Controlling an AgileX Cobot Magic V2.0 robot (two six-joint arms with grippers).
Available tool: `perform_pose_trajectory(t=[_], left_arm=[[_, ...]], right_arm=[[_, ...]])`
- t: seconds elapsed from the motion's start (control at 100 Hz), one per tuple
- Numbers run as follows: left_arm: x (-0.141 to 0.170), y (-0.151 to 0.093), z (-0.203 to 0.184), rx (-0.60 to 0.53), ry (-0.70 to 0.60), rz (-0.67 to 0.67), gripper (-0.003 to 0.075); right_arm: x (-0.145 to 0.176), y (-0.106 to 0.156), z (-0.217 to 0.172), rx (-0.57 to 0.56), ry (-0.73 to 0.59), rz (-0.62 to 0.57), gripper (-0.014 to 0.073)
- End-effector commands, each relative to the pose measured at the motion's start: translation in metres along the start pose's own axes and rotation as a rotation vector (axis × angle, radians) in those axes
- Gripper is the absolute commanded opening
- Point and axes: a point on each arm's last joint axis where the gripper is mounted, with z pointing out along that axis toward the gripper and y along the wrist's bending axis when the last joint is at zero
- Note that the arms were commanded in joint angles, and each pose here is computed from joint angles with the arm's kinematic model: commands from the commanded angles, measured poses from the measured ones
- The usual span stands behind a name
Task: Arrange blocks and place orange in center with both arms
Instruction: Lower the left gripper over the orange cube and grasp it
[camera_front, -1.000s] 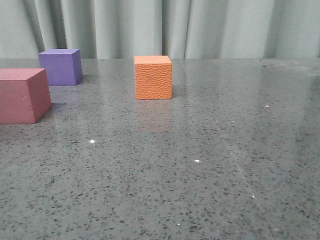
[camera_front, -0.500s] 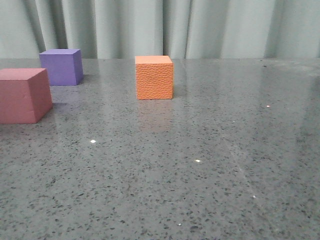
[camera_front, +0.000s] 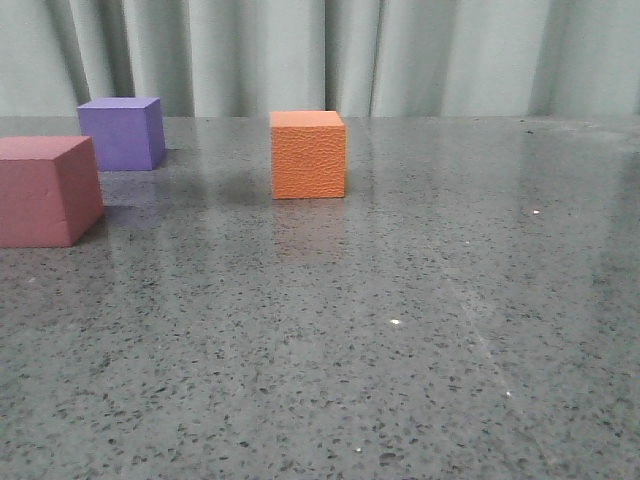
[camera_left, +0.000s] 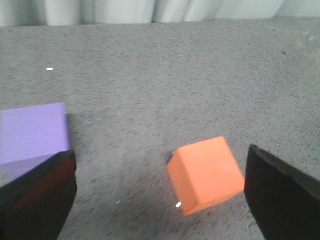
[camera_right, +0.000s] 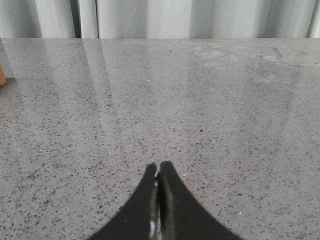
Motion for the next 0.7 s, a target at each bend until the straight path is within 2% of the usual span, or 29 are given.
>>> perform_pose_trajectory(t=[0.0,0.15,0.32,0.48,0.69], left_arm=[[-0.020,-0.022,0.004,0.004,-0.091,-0.015,0.0640],[-0.022,-0.049,0.034,-0.097,-0.068,-0.006,0.0640],[-0.018,-0.076,0.053,-0.067,-0.059,0.025,0.0640],[-0.013,-0.083,0.063,-0.040,-0.063,0.039,0.0640],[-0.010,-0.080,0.065,-0.073,-0.036,0.023,0.0640]], right_arm=[[-0.013,0.000,-0.003,0.000,-0.123,-0.009,-0.0067],[-0.013,0.000,-0.003,0.000,-0.123,-0.009,-0.0067],[-0.013,0.000,-0.003,0.000,-0.123,-0.009,-0.0067],[-0.013,0.000,-0.003,0.000,-0.123,-0.009,-0.0067],[-0.013,0.000,-0.003,0.000,-0.123,-0.009,-0.0067]])
